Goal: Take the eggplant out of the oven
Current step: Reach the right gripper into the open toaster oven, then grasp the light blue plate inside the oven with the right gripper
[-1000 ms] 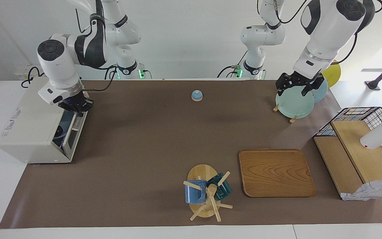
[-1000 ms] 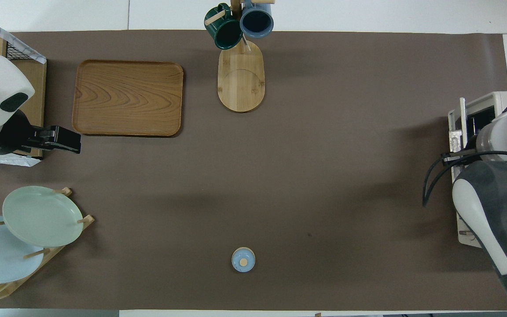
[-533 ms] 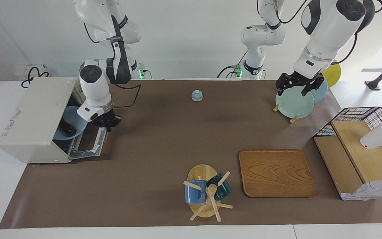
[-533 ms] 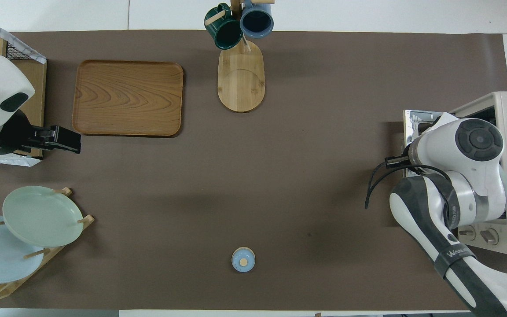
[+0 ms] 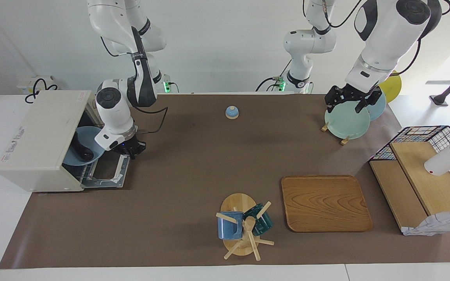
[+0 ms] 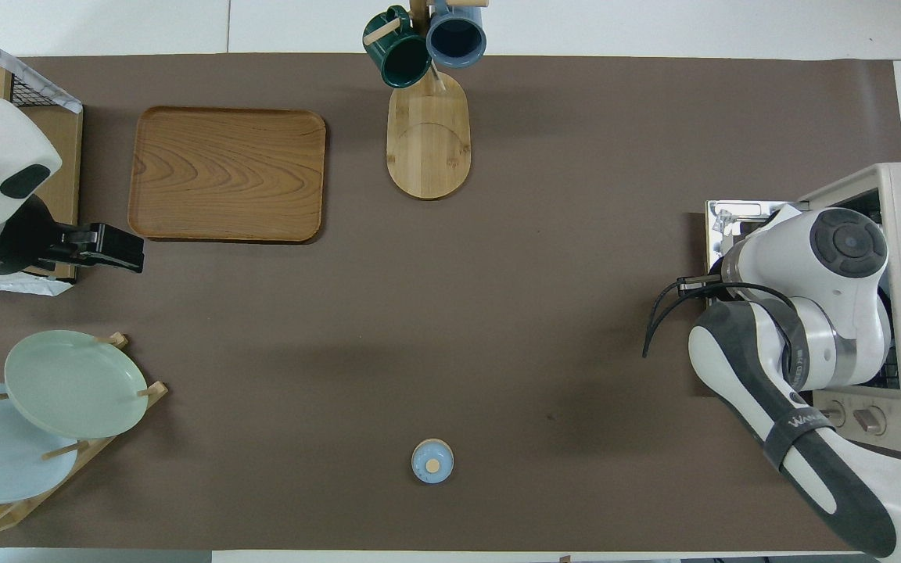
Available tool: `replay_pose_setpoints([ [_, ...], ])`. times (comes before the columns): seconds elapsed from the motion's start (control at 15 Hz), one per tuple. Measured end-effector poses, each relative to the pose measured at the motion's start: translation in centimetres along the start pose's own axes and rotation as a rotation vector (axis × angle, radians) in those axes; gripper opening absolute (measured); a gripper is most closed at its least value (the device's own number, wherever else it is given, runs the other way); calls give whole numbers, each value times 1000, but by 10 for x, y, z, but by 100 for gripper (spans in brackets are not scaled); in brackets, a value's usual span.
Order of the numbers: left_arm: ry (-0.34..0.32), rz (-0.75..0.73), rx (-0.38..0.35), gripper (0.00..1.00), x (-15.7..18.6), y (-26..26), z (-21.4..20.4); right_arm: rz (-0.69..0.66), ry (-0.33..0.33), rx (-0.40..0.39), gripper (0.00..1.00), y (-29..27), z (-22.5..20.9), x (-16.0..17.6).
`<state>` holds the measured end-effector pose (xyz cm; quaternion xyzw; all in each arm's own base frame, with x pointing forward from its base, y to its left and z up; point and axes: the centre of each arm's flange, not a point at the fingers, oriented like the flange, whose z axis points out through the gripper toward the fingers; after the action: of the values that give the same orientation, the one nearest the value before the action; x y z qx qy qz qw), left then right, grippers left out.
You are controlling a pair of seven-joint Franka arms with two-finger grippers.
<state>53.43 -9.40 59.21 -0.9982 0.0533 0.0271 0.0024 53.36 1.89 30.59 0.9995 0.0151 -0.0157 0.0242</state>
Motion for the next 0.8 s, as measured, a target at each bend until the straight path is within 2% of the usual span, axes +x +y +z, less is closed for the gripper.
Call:
replay_pose_setpoints([
  [0.27,0,0,0,100,0,0,0,25,-6,29,1,-2,2,0],
  [0.53,0,0,0,100,0,0,0,11,-8,38,1,-40,-4,0],
  [0.67,0,0,0,100,0,0,0,1,-38,34,1,-58,-21,4],
  [0.73,0,0,0,100,0,0,0,2,-58,32,6,-58,-35,7],
  [0.8,0,0,0,100,0,0,0,11,-76,29,7,-52,-50,11],
])
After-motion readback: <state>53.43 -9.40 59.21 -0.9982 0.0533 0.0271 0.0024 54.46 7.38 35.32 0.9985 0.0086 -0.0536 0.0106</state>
